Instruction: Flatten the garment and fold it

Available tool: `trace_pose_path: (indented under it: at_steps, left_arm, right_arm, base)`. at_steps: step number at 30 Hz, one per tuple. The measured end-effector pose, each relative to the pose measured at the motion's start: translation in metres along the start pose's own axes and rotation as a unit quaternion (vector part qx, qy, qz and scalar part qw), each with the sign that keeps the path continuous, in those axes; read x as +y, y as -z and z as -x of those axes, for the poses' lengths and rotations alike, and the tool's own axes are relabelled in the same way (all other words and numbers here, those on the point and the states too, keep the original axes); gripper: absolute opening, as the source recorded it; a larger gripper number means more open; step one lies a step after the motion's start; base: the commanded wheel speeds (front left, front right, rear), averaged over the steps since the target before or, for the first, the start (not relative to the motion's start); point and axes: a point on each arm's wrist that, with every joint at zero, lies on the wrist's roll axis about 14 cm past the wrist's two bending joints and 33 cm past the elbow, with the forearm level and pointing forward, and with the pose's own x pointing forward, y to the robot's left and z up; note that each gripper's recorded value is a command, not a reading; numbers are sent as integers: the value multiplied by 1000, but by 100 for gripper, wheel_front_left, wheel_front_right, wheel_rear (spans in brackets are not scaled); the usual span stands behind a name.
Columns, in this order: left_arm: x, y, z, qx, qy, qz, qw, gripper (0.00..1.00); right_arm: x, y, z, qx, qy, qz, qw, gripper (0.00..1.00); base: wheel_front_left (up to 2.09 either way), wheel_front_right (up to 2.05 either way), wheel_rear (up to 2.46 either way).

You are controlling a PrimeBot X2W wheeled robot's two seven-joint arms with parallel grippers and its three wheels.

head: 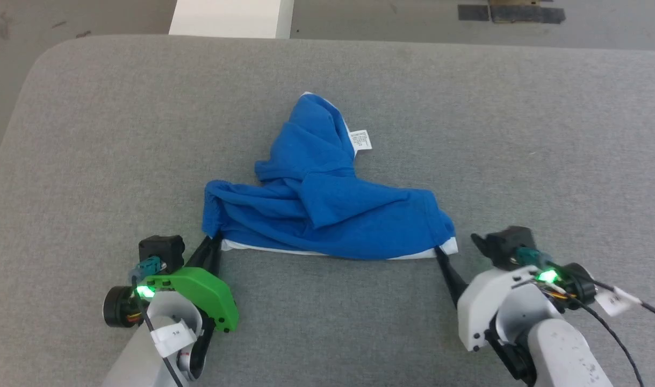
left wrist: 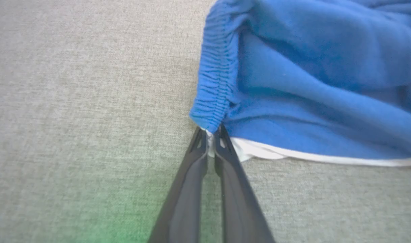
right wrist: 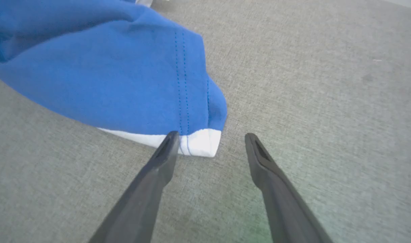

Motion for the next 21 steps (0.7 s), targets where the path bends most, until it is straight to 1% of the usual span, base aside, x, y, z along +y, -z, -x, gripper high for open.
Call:
trace_pose_path:
  at_steps: [2,7,8,9,10,12,16,19,21]
  left_arm:
    - [0,0,0,0,0,1,1000,0]
    - [2,2,1,1,-3,3,1000,0]
    - [2,3,1,1,-3,4,1000,0]
    - [2,3,1,2,-4,5,1000,0]
    - [2,4,2,2,-4,6,1000,0]
    - [2,4,2,2,-3,5,1000,0]
    - [-2,-2,3,-7,5,4,1000,0]
    - [-10,-13,5,-19,25,13,999,0]
    - [-19,-28,5,-36,48,27,998,0]
  right_arm:
    - [4,9,-5,29,-8,3,1000,100]
    - [8,18,-13,75,-15,12,997,100]
    - [9,19,-14,80,-16,12,997,49]
    - [10,19,-14,84,-18,12,996,32]
    - [12,19,-14,89,-21,12,996,0]
    - [12,19,-12,92,-21,12,995,0]
    - [10,14,-5,83,-18,-7,996,0]
    - [4,7,5,66,-8,-19,998,0]
    - [0,-7,10,48,-1,-19,999,0]
  base:
    - [0,0,0]
    - [0,0,0]
    - [0,0,0]
    - [0,0,0]
    - [0,0,0]
    - [0,0,0]
    - [0,0,0]
    - [0,0,0]
    - [0,0,0]
